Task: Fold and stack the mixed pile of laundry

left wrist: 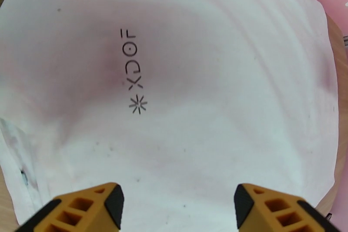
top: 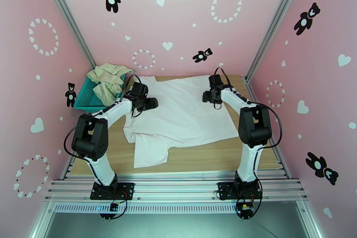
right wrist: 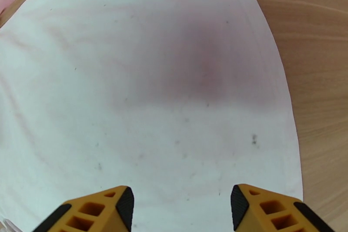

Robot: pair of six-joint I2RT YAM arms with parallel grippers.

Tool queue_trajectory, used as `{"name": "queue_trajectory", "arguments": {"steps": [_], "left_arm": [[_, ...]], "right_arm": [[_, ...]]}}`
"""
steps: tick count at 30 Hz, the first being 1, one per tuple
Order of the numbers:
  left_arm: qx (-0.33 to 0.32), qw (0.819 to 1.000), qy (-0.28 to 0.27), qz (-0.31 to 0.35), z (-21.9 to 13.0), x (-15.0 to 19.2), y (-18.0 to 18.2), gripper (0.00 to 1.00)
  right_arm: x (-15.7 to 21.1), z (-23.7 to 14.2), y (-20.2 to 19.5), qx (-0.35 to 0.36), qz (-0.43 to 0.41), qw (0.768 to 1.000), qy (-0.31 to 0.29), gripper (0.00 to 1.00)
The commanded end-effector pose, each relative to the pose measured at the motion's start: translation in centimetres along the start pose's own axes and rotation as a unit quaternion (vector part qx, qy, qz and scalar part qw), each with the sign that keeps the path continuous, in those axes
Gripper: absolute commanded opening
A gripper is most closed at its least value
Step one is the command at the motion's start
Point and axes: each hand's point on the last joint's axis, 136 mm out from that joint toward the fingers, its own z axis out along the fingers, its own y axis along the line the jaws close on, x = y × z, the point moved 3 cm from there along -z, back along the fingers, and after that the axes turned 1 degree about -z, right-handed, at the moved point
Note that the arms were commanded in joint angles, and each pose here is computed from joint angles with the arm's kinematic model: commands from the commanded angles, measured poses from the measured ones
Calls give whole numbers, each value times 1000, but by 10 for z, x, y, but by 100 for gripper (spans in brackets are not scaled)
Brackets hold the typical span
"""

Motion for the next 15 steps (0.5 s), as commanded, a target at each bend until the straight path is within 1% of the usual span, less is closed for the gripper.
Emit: {"name": "queue_trajectory", "arguments": {"steps": [1,8,12,15], "left_arm": [[-10,1000,-12,-10,19,-29,16,71],[-25,999,4,-40,76,-52,38,71],[-7,999,10,-48,106,-63,34,70],[10,998,9,-55,120,-71,29,70]], "right_arm": [[-3,27,-18,31,-16,998,46,63],[-17,68,-32,15,19,997,68,63],[-18,90,-43,7,71,994,78,62],[-18,105,-55,7,115,989,89,61]]}}
